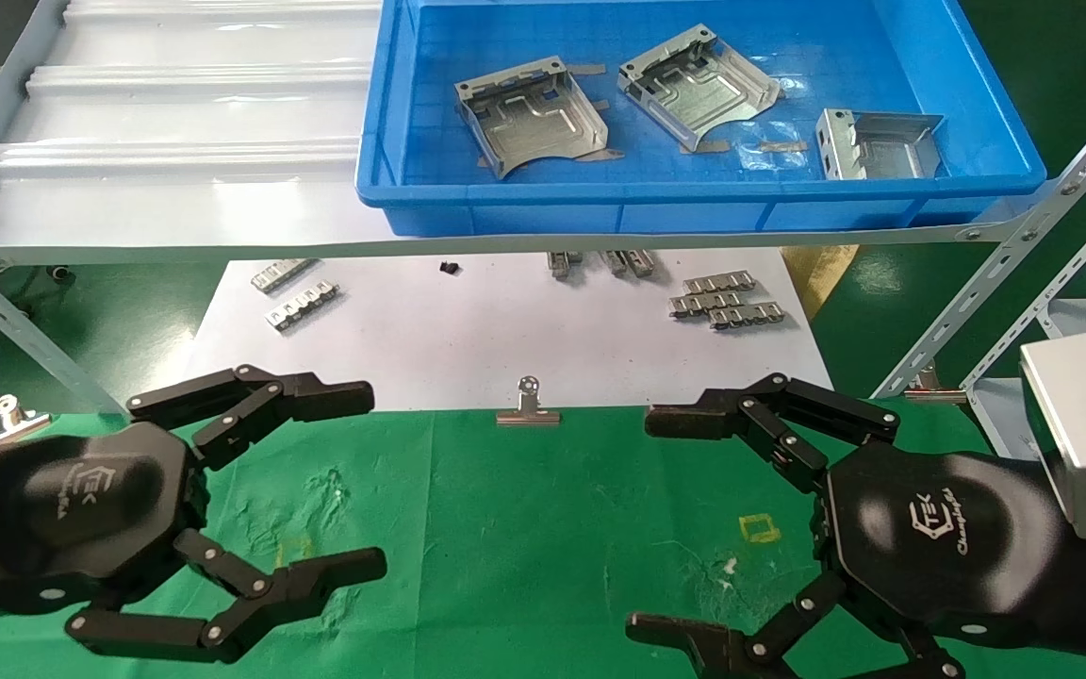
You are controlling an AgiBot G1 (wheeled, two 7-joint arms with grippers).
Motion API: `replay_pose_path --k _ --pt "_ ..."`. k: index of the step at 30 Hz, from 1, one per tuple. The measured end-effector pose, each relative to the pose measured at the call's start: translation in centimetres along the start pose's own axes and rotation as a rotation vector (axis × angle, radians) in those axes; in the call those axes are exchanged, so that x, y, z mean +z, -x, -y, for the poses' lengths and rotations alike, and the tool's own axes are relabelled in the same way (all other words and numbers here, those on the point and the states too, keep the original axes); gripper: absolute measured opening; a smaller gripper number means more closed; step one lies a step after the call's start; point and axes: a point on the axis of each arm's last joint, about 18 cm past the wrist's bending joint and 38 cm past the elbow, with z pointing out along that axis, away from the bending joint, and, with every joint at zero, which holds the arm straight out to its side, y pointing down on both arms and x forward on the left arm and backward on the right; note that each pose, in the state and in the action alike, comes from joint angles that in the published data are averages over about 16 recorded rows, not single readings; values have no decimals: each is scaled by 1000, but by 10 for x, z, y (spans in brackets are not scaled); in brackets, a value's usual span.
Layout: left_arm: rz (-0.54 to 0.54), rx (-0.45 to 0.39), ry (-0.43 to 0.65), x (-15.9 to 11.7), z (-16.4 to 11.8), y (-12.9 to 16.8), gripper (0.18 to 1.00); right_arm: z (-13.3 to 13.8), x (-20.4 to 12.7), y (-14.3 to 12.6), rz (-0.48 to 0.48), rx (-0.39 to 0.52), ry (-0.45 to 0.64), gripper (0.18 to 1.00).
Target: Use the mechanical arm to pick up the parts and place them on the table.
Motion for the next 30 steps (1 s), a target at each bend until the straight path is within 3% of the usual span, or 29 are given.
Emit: replay_pose_path --k 8,21,26,30 --pt "0 0 0 0 0 0 844 0 0 0 0 0 0 1000" --pt "0 0 0 0 0 0 569 3 1 -3 -10 -11 -7 1000" --pt "0 0 0 0 0 0 448 13 6 -23 -68 -53 -28 1000" --pt "0 0 0 0 0 0 361 24 15 -54 -154 -94 -35 1000"
